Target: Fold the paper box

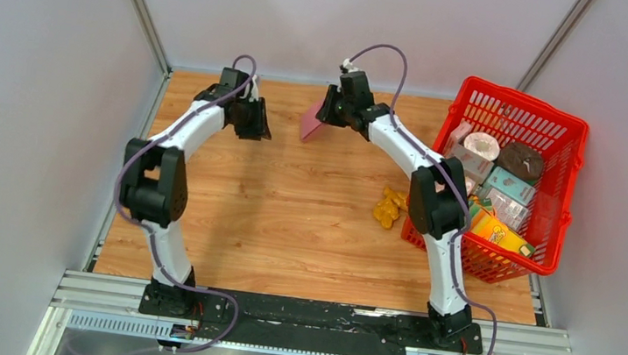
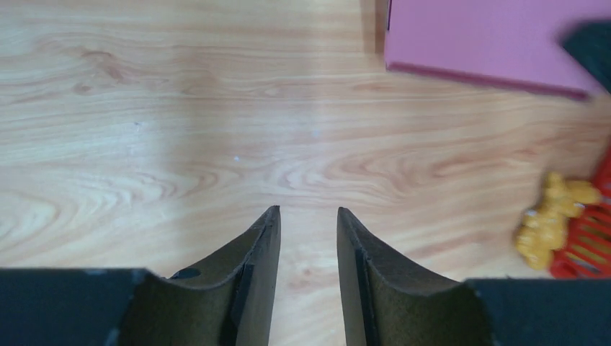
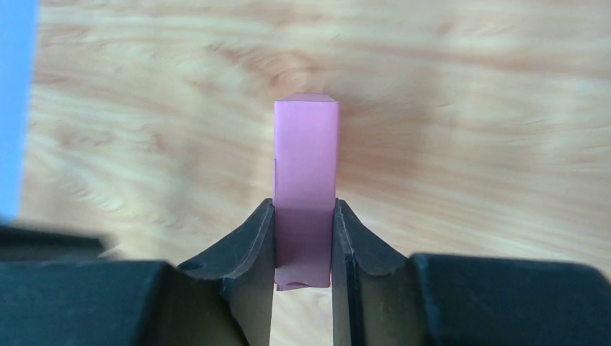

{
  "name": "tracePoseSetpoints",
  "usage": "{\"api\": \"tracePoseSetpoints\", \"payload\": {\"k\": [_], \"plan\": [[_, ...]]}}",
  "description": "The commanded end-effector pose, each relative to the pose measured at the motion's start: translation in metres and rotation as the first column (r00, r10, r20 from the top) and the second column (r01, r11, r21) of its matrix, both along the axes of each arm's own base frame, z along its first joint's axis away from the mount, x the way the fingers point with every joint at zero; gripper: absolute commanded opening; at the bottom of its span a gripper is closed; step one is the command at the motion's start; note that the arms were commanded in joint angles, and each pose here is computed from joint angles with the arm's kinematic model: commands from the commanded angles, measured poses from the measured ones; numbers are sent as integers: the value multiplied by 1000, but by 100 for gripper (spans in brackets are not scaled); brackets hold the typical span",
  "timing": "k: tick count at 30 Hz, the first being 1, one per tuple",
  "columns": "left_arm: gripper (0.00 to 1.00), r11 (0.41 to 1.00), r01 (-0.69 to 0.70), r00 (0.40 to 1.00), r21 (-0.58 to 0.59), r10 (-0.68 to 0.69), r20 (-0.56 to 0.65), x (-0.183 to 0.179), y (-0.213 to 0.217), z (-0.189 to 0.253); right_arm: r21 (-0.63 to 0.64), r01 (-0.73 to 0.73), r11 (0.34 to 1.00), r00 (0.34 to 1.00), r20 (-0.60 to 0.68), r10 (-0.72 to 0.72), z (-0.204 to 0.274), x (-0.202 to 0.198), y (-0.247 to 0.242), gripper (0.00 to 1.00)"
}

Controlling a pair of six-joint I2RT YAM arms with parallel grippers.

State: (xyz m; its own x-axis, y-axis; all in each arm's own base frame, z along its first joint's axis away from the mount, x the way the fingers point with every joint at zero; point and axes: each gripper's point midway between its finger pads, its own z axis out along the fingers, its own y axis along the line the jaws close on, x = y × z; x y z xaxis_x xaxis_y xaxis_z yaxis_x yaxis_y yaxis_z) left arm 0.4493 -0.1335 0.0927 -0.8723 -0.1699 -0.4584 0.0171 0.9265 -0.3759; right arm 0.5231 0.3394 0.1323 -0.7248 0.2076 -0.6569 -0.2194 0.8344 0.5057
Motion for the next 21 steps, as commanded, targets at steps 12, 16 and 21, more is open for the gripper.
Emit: {"api": "tracePoseSetpoints", "payload": {"k": [12,16,21], "plan": [[43,983,69,946,-171,-10,324,-73,-20,135,-792,458,404,887,438,-145,54,72,-153,22],[43,981,100,944,-169,-40,326,-84,-28,134,-844,488,222,872,481,-86,54,76,-159,25],[43,976,131,942,-174,-67,330,-91,-38,135,-903,417,103,909,417,-22,17,82,-157,22]]}}
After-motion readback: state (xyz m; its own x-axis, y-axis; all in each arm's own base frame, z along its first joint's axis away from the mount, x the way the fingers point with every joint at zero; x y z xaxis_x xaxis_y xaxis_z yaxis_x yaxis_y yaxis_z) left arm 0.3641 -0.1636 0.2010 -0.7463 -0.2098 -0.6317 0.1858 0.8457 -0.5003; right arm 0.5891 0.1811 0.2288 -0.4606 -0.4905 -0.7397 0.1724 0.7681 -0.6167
